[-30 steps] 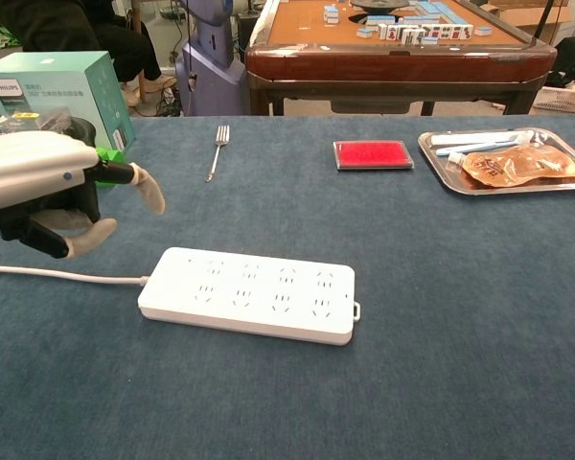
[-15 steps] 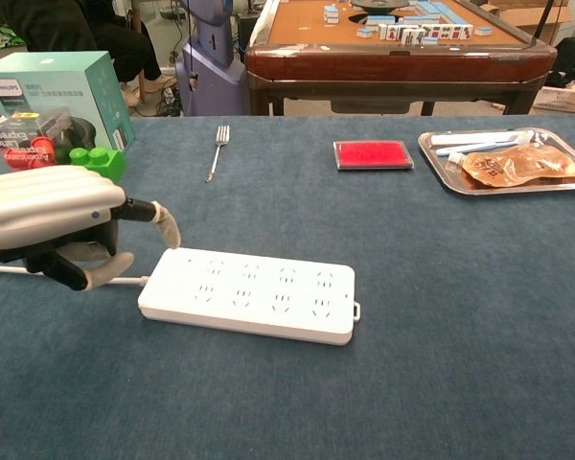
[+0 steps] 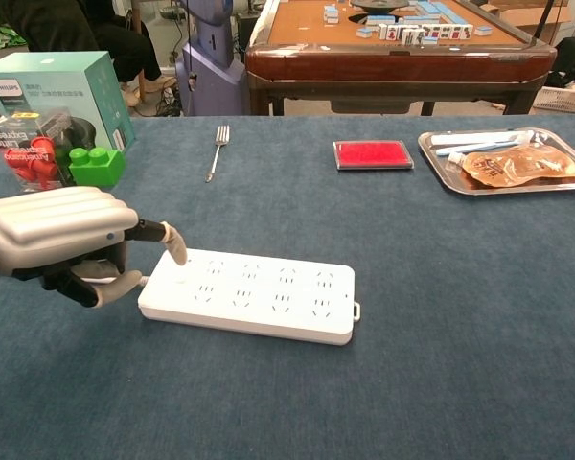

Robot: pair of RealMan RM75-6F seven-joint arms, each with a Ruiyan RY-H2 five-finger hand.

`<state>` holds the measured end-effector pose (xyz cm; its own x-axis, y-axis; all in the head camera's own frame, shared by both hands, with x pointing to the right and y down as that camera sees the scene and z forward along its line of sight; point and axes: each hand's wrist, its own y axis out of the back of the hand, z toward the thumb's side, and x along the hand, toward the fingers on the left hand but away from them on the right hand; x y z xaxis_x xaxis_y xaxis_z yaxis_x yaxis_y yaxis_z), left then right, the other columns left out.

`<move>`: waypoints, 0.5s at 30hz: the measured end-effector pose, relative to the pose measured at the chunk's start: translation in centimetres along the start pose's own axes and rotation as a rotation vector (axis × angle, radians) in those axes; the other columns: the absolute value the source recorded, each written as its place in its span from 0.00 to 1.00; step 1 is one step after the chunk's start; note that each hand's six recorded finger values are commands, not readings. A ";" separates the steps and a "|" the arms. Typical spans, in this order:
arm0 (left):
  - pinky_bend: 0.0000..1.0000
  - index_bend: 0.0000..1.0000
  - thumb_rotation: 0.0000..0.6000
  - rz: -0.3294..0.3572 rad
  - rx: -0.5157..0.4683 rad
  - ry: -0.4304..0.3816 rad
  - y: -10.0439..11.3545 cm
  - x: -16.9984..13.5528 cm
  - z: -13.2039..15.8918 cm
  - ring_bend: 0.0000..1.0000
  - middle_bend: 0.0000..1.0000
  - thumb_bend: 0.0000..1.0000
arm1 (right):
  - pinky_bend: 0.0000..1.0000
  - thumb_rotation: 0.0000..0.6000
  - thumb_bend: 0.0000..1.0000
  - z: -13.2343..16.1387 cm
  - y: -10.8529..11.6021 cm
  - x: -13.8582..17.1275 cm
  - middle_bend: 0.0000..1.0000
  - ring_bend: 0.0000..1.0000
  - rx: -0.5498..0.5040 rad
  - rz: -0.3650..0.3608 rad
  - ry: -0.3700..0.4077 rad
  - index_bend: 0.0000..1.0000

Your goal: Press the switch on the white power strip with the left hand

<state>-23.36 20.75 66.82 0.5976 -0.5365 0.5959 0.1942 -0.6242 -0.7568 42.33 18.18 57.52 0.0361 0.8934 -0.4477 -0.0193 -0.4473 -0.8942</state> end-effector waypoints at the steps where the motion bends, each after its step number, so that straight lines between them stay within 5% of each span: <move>1: 1.00 0.32 1.00 -0.001 0.000 0.000 -0.1 0.1 0.0 0.99 1.00 0.59 | 0.60 1.00 0.13 0.0 0.0 0.0 0.49 0.49 0.000 0.000 -0.001 0.53; 15: 1.00 0.32 1.00 -0.027 0.005 0.003 -0.9 0.4 0.1 0.99 1.00 0.59 | 0.60 1.00 0.13 -0.7 -0.4 0.1 0.49 0.49 -0.006 0.009 -0.016 0.53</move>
<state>-23.17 21.15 67.74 0.5897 -0.5214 0.6167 0.2138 -0.6356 -0.7418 42.99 18.42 57.86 0.0197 0.8897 -0.4560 -0.0133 -0.4559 -0.8900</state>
